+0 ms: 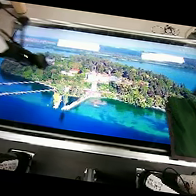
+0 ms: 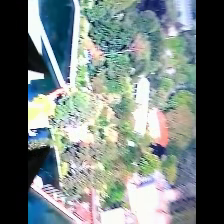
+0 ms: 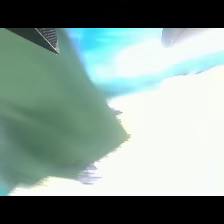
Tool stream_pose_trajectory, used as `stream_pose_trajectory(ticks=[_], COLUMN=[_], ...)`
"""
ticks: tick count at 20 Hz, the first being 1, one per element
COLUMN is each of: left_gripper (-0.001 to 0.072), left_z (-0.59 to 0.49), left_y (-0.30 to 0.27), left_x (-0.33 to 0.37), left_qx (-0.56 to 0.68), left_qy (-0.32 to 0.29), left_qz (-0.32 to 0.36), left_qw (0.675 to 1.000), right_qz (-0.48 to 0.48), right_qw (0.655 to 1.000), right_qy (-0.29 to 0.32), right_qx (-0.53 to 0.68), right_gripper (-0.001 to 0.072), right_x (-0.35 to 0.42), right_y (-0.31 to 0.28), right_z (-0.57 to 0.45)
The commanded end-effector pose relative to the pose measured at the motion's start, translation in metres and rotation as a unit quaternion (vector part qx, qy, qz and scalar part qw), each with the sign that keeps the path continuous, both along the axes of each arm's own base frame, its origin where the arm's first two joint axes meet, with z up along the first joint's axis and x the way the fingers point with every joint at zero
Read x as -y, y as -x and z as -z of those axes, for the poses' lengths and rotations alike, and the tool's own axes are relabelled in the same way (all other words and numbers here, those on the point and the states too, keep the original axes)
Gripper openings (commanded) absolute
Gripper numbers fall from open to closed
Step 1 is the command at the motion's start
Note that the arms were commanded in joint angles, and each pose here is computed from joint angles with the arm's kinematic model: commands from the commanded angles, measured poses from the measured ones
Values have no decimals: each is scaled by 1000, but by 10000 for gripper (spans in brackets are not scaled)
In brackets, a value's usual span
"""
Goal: Fold the shirts.
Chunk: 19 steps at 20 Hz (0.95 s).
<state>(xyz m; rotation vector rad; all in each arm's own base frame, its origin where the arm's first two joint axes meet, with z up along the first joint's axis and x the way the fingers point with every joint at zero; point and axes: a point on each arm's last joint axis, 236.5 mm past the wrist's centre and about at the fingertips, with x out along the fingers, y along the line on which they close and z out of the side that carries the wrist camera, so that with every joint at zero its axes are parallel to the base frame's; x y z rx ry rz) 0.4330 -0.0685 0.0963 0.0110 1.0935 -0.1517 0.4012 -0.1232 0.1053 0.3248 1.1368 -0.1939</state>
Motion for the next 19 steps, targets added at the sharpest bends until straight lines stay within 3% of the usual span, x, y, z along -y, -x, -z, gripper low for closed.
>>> stream_pose_trajectory(ticks=[1, 3, 5, 19], left_gripper=[704, 702, 703, 703], left_z=[60, 65, 65, 65], left_y=[46, 43, 40, 39], left_x=[12, 18, 15, 11], left_qx=[-142, -87, -66, -66], left_qy=[-74, -51, -34, -41], left_qz=[21, 3, -27, -27], left_qw=[987, 995, 997, 997], right_qz=[-126, -162, -137, -138], right_qw=[985, 967, 976, 975], right_qy=[-28, -85, -73, -72], right_qx=[-118, -177, -150, -158], right_gripper=[671, 668, 669, 669], right_x=[-123, -163, -165, -165], right_y=[4, 18, 1, 6], right_z=[43, 69, 70, 68])
